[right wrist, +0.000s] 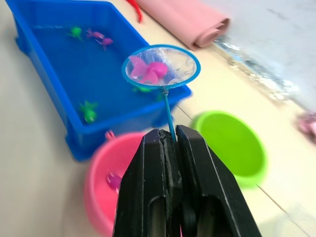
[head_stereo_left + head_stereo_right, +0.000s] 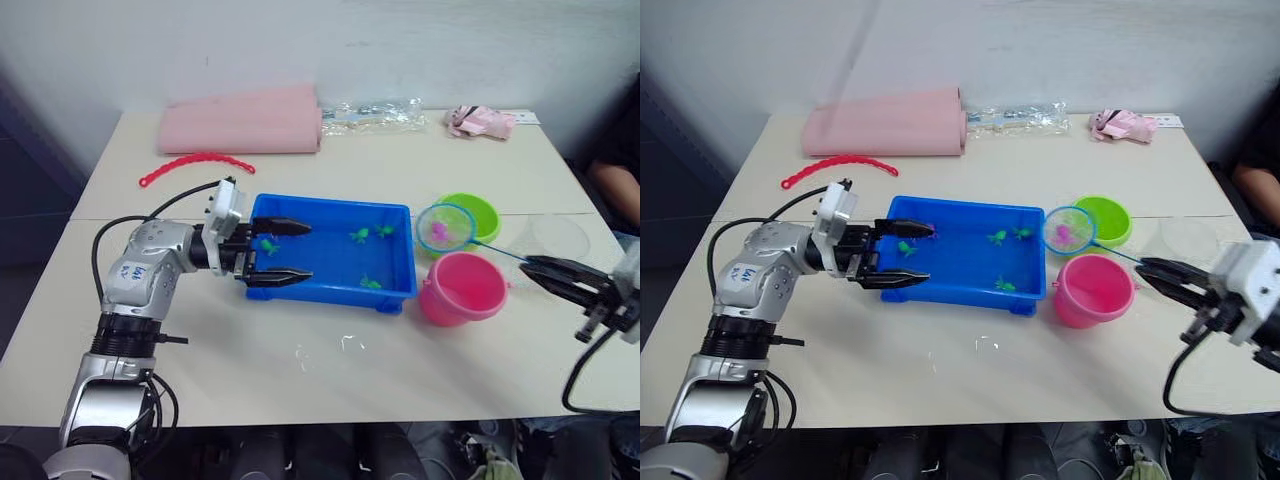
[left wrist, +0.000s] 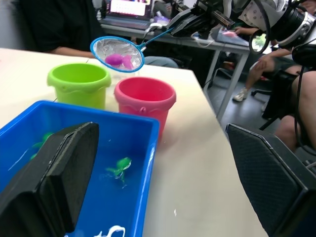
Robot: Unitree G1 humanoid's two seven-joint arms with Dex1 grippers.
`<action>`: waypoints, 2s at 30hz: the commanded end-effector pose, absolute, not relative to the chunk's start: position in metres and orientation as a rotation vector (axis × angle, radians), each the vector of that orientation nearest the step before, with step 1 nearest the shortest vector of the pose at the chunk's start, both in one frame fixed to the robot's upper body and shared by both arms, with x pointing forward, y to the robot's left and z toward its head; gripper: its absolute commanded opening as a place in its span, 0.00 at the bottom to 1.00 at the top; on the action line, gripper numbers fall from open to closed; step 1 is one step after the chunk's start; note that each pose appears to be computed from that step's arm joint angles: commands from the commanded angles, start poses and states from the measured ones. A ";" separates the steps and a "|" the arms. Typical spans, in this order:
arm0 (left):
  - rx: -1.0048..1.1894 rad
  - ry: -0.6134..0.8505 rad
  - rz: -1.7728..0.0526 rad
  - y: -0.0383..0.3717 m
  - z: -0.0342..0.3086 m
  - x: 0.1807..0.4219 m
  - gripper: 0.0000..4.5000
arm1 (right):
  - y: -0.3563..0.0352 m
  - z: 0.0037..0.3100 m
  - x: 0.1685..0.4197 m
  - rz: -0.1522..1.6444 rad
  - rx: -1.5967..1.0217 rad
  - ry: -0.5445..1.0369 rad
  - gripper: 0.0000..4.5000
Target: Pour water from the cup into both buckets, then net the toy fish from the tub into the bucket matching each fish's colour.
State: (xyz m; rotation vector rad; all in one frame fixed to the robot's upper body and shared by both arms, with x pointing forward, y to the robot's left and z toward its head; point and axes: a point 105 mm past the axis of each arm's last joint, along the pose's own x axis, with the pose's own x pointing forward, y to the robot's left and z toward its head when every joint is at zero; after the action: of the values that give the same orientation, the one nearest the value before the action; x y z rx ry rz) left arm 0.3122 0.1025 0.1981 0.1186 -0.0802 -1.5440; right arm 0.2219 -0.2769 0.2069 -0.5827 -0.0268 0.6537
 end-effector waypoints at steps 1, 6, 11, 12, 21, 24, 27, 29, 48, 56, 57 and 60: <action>0.120 -0.124 -1.576 0.089 0.202 0.311 0.99 | -0.295 0.204 0.202 0.590 -0.746 -0.042 0.00; 0.081 -0.126 -1.609 0.078 0.196 0.307 0.99 | -0.313 0.192 0.197 0.509 -0.978 -0.058 0.00; 0.070 -0.117 -1.614 0.077 0.189 0.309 0.99 | -0.314 0.184 0.200 0.464 -1.190 -0.098 0.00; 0.069 -0.123 -1.608 0.077 0.189 0.311 0.99 | -0.310 0.185 0.200 0.466 -1.213 -0.124 0.00; 0.015 -0.171 -1.545 0.073 0.191 0.330 0.99 | -0.309 0.195 0.195 0.453 -1.719 -0.197 0.00; -0.021 -0.196 -1.532 0.069 0.195 0.334 0.99 | -0.307 0.192 0.193 0.482 -1.804 -0.225 0.00; -0.019 -0.204 -1.533 0.066 0.192 0.335 0.99 | -0.314 0.195 0.192 0.439 -1.861 -0.237 0.00; -0.015 -0.205 -1.533 0.066 0.192 0.335 0.99 | -0.317 0.198 0.192 0.404 -1.833 -0.239 0.00; 0.084 -0.228 -0.989 0.198 0.213 0.317 0.99 | -0.171 0.205 0.265 0.827 -0.172 -0.157 0.00; 0.217 -0.064 -0.834 0.259 0.199 0.302 0.99 | -0.127 0.187 0.306 0.941 -0.242 0.097 0.00; 0.223 -0.062 -0.839 0.258 0.200 0.302 0.99 | -0.124 0.182 0.310 0.953 -0.268 0.127 0.00; 0.235 -0.062 -0.851 0.254 0.201 0.302 0.99 | -0.115 0.159 0.321 0.962 -0.265 0.251 0.00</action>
State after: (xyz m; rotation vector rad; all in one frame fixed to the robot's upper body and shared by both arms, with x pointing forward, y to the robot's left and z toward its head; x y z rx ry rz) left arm 0.3034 0.2580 0.1919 0.2045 -0.0303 -0.8356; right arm 0.3182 -0.1156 0.1686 -0.2560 0.1962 0.9693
